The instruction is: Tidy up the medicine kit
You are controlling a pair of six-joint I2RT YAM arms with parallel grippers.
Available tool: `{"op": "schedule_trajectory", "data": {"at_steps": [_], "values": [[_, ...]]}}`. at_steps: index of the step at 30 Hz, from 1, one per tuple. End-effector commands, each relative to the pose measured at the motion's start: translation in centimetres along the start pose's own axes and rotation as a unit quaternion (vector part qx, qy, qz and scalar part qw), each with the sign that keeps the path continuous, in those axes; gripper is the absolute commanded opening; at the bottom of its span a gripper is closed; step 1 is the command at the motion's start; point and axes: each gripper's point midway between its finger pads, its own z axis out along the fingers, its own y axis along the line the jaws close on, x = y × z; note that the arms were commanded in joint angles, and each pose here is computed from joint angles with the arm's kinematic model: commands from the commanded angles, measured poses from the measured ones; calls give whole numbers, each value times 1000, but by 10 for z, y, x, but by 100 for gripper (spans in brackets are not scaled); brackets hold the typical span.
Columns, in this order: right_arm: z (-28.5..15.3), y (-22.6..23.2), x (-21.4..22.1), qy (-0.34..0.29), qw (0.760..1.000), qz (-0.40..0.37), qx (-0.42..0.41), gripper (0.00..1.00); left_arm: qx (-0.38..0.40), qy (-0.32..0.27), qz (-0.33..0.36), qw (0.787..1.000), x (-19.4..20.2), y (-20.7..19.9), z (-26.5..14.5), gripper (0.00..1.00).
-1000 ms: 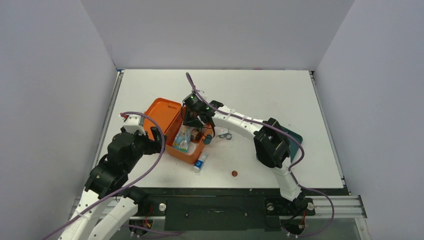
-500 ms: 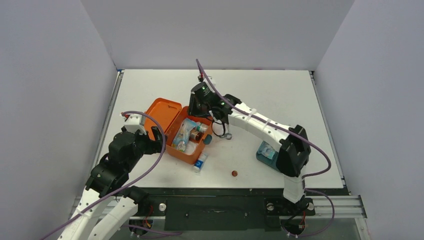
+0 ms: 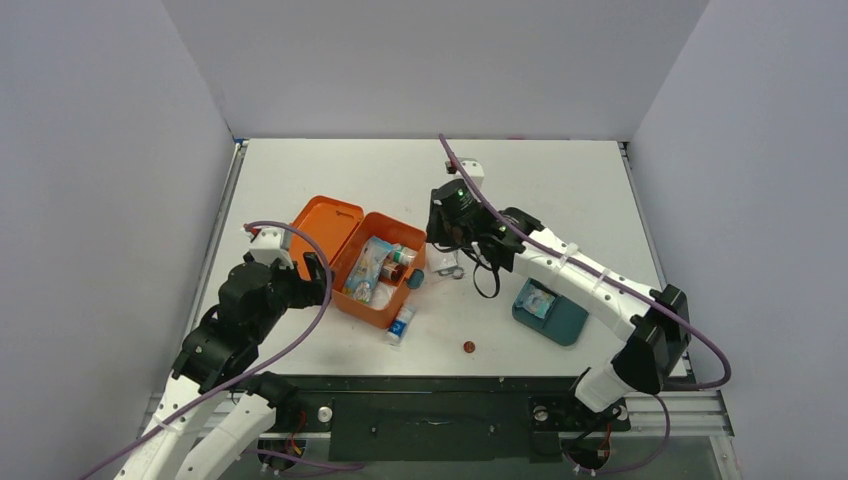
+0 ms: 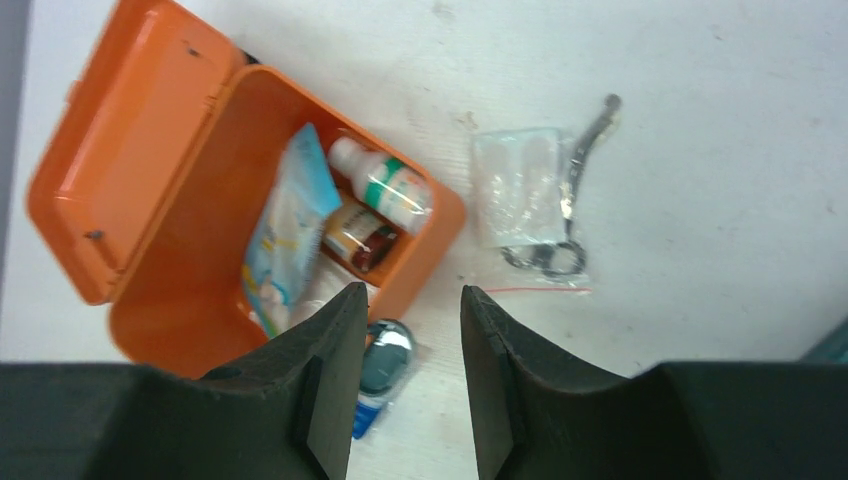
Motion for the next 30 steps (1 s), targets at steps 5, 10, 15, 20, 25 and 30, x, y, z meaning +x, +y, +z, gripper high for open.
{"op": "schedule_trajectory", "data": {"at_steps": [5,10,15,20,25,30], "values": [[-4,-65,8,-6,998,-2,55,40,0,-18,1,1000,-10,-2,3,78],[12,-86,27,22,998,11,59,48,-4,-15,2,1000,-8,-1,4,78],[28,-93,37,45,997,13,64,48,-3,-13,2,1000,-8,-1,5,78],[52,-101,50,69,995,16,75,48,1,-5,4,1000,-5,-3,7,78],[74,-97,61,88,994,33,63,47,3,-6,4,1000,-5,-4,7,78],[96,-101,70,103,991,41,72,46,4,-2,5,1000,-4,-4,9,78]]}}
